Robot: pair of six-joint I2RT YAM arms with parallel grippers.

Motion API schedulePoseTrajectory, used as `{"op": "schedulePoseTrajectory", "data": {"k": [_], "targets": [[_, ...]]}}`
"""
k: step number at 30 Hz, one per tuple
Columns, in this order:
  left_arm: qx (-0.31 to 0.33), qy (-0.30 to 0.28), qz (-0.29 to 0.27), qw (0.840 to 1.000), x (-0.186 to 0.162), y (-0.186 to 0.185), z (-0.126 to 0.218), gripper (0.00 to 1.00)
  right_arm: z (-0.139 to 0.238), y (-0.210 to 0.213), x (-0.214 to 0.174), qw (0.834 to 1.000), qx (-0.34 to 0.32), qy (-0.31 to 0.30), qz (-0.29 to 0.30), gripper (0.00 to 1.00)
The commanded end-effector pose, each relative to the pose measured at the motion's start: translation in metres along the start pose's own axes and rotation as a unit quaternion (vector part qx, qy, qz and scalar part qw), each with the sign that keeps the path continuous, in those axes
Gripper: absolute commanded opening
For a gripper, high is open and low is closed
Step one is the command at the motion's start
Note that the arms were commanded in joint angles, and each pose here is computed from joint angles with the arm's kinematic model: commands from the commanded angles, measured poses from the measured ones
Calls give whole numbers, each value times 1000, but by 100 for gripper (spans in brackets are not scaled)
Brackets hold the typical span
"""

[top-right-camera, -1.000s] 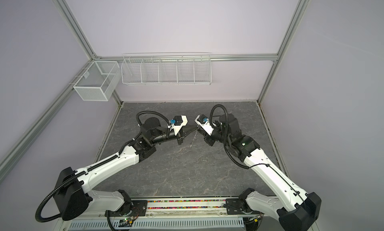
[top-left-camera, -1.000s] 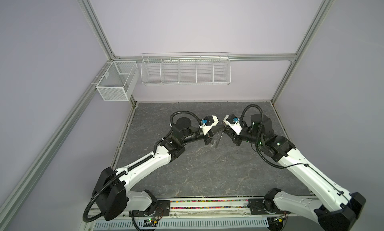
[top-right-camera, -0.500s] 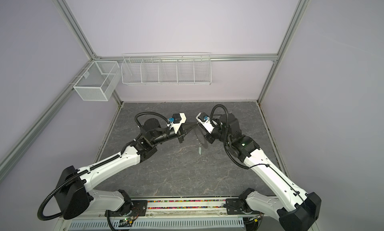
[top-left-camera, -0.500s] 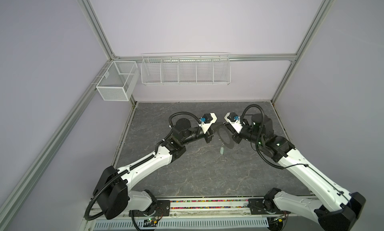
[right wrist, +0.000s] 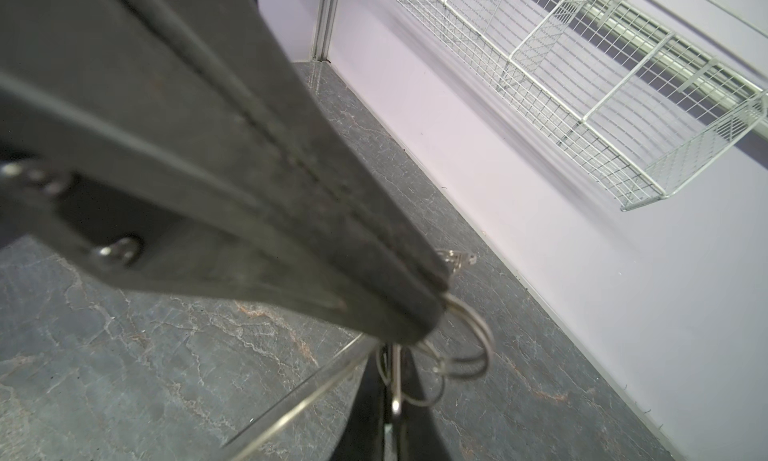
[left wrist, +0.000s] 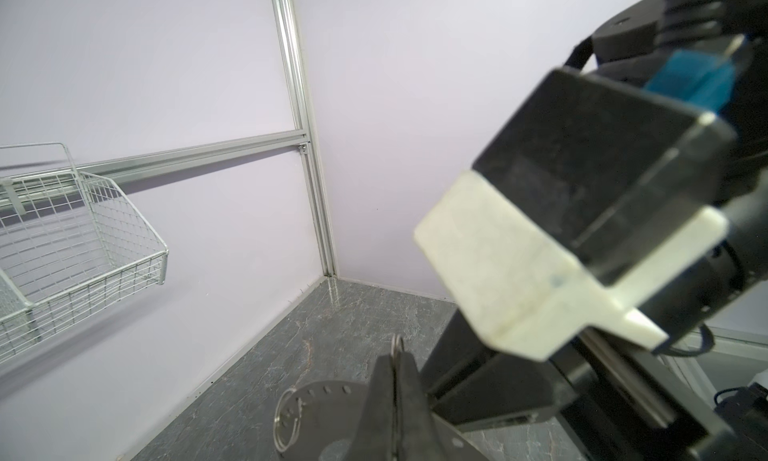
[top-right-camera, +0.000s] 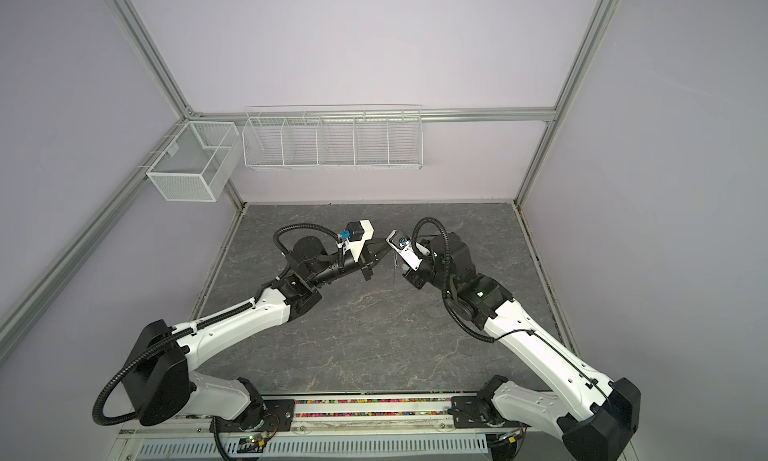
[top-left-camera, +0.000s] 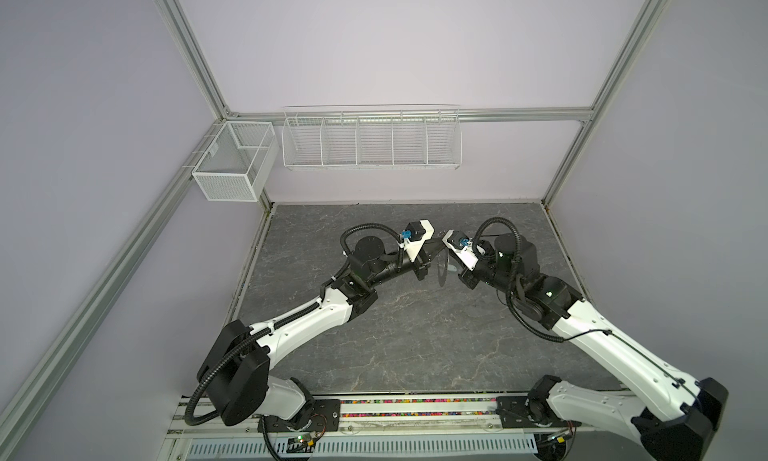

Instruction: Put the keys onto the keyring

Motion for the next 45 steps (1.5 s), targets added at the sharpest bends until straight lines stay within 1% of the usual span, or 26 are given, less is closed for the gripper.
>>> {"op": "schedulePoseTrajectory", "data": {"k": [1, 6, 10, 13, 18, 22, 23, 26, 27, 29, 38, 42, 45], "targets": [[28, -39, -9, 999, 16, 7, 1, 0, -1, 4, -5, 1000, -10, 2, 15, 7], [41, -38, -10, 998, 16, 9, 1, 0, -1, 6, -5, 999, -30, 6, 25, 7], [40, -48, -5, 998, 18, 11, -3, 0, -6, 8, -6, 999, -25, 11, 25, 7], [31, -48, -1, 998, 16, 10, -5, 0, -7, 10, -5, 1000, -16, 7, 24, 7], [8, -41, 3, 999, 11, 6, -3, 0, -2, 7, -2, 999, -32, -2, 30, 7], [5, -43, 6, 999, 11, 5, 2, 0, 3, 7, -2, 999, -33, -9, 39, 7], [-2, -45, 7, 999, 12, 4, 3, 0, 3, 8, -3, 999, -26, -10, 43, 10], [-22, -48, 9, 999, 14, 3, 4, 0, 6, 11, -4, 999, -8, -12, 46, 26], [-28, -49, 9, 998, 14, 2, 5, 0, 7, 11, -4, 999, -6, -12, 44, 29], [-40, -50, 10, 998, 16, 1, 7, 0, 13, 11, -4, 999, 1, -18, 43, 33], [-76, -55, 14, 996, 18, -5, 11, 0, 40, -1, 1, 998, -22, -60, 18, 35], [-81, -54, 14, 995, 19, -6, 12, 0, 47, -3, 4, 997, -19, -69, 33, 35], [-87, -53, 14, 995, 20, -7, 12, 0, 48, -5, 5, 997, -27, -63, 46, 34]]}}
Point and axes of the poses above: each gripper's point midway between its finger pads, its own z axis back along the fingers, its own y axis along the line the jaws close on, x = y × z, the point moved 9 cm from there along z, back along the fingers, and after that the axes turned 8 degrees about -z, right-handed, at the moved point
